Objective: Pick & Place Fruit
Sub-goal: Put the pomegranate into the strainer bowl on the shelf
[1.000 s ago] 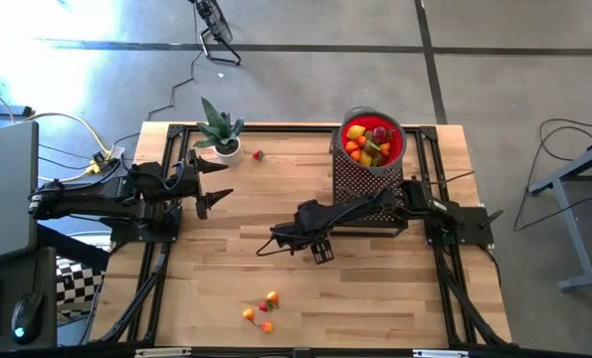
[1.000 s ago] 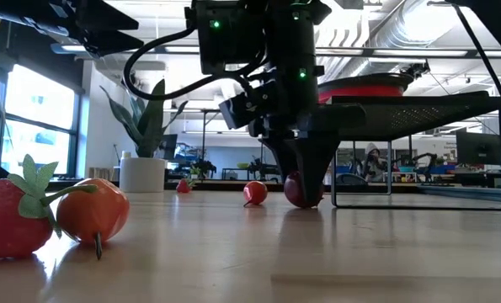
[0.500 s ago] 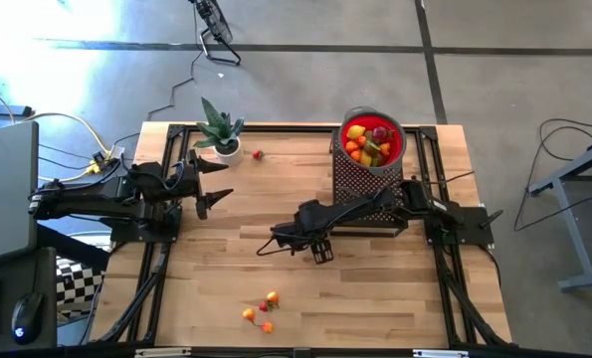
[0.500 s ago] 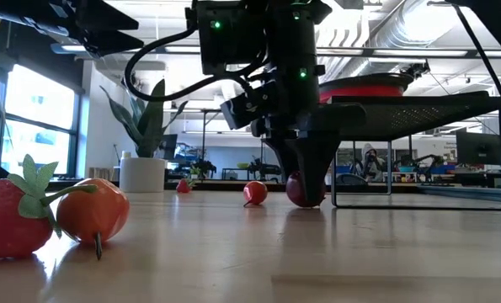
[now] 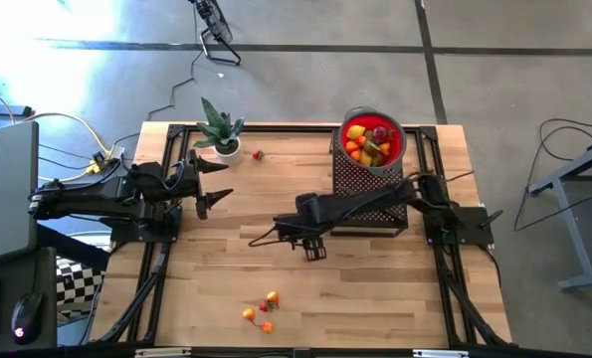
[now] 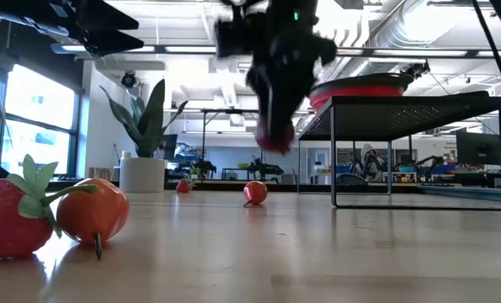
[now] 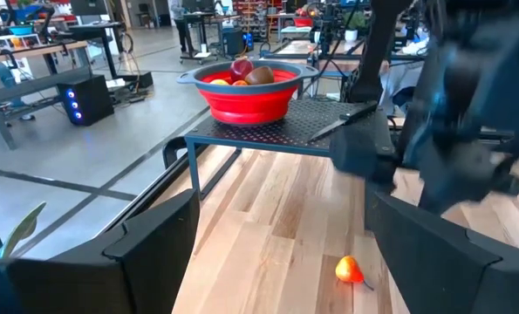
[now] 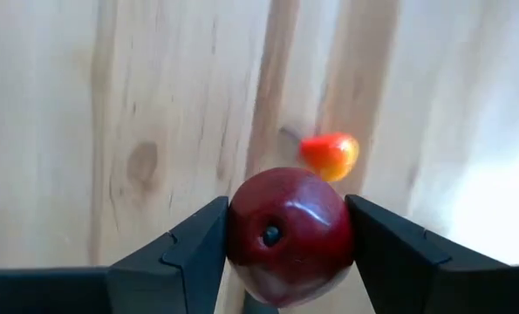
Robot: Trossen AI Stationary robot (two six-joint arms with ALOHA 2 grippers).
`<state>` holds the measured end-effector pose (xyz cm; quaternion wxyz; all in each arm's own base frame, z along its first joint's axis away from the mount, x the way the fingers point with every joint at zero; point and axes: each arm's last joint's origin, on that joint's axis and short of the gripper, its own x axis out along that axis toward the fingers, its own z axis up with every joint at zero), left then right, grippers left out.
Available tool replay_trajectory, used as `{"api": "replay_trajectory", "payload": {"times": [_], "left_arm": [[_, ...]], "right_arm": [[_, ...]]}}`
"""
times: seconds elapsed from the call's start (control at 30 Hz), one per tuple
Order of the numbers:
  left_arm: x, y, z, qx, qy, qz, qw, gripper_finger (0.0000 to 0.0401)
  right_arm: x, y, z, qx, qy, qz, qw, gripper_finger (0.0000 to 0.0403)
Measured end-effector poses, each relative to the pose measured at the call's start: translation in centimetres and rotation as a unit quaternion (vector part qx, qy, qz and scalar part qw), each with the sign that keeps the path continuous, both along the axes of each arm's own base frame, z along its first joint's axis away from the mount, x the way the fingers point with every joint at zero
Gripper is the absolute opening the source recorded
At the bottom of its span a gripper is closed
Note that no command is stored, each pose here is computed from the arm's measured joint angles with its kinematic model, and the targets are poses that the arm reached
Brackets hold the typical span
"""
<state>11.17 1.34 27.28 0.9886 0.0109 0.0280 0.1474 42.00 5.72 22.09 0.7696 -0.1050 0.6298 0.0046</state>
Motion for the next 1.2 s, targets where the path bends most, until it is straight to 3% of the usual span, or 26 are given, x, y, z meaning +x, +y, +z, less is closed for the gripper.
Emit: {"api": "replay_trajectory", "payload": {"times": [0.37, 0.67, 0.8, 1.2], "left_arm": [[0.0, 0.0, 0.0, 0.0, 0.0, 0.0, 1.0, 0.0328], [0.0, 0.0, 0.0, 0.001, 0.001, 0.0, 1.0, 0.0328], [0.0, 0.0, 0.0, 0.001, 0.001, 0.0, 1.0, 0.0328], [0.0, 0.0, 0.0, 0.002, 0.001, 0.0, 1.0, 0.0328]], "right_arm": [[-3.8, -1.7, 9.4, -0.06, -0.137, -0.07, 0.986, 0.021], [-8.9, -5.8, 16.1, -0.039, -0.23, -0.188, 0.954, 0.021], [-10.4, -7.7, 17.3, -0.041, -0.237, -0.226, 0.944, 0.0203], [-13.6, -14.0, 17.3, -0.084, -0.169, -0.322, 0.928, 0.0191]]}}
